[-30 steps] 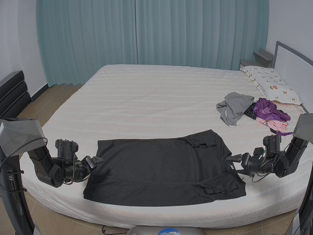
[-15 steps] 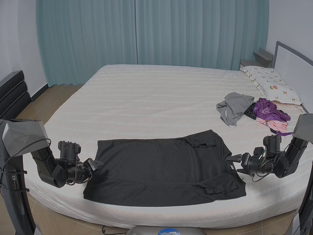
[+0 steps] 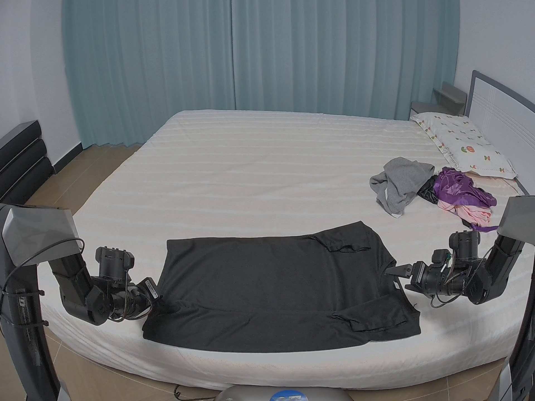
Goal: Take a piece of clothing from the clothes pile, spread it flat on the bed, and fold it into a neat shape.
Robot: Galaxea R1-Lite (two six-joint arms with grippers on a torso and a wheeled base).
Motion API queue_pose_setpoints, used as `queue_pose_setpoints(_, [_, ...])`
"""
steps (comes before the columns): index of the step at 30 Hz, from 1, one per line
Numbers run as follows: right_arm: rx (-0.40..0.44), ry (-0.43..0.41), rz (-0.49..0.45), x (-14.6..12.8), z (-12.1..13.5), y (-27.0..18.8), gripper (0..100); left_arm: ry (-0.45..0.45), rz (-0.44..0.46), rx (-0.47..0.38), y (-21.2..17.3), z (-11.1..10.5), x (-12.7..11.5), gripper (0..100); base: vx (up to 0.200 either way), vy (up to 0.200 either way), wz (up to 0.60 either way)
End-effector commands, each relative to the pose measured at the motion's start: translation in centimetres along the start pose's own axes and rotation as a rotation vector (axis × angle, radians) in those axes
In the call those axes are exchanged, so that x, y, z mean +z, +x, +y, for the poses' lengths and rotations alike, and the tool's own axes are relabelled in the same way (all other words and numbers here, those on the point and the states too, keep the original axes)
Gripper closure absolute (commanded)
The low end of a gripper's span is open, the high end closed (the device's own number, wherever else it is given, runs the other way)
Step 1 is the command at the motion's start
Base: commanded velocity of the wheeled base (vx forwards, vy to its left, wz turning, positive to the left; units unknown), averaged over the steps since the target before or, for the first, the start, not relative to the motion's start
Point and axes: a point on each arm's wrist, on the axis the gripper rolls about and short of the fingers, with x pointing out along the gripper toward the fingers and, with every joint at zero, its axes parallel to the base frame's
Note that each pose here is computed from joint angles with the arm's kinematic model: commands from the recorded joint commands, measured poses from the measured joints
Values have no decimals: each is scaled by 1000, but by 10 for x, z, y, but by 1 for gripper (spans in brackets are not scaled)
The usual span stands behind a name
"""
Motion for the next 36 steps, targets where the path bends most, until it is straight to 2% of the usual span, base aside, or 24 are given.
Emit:
queue_pose_setpoints(1, [2,-11,1,2,-2,6,0,-9,-16,-2,-5,1,4,100,0,0,0])
queue_pose_setpoints(9, [-2,-39,10,9,-10,23,0,-26,-32,8,-8,7,10,100,0,0,0])
queue_pose_setpoints(12, [-13,-50,44,9,-13,28,0,-30,-33,11,-8,8,10,100,0,0,0])
queue_pose_setpoints(18, [-32,-122,71,4,-28,29,0,-29,-31,8,-7,7,10,100,0,0,0])
queue_pose_setpoints(26, [-3,-143,74,5,-25,26,0,-28,-27,9,-6,7,9,100,0,0,0])
queue_pose_setpoints(36, [-9,-189,102,-5,-27,18,0,-29,-26,13,-5,8,9,100,0,0,0])
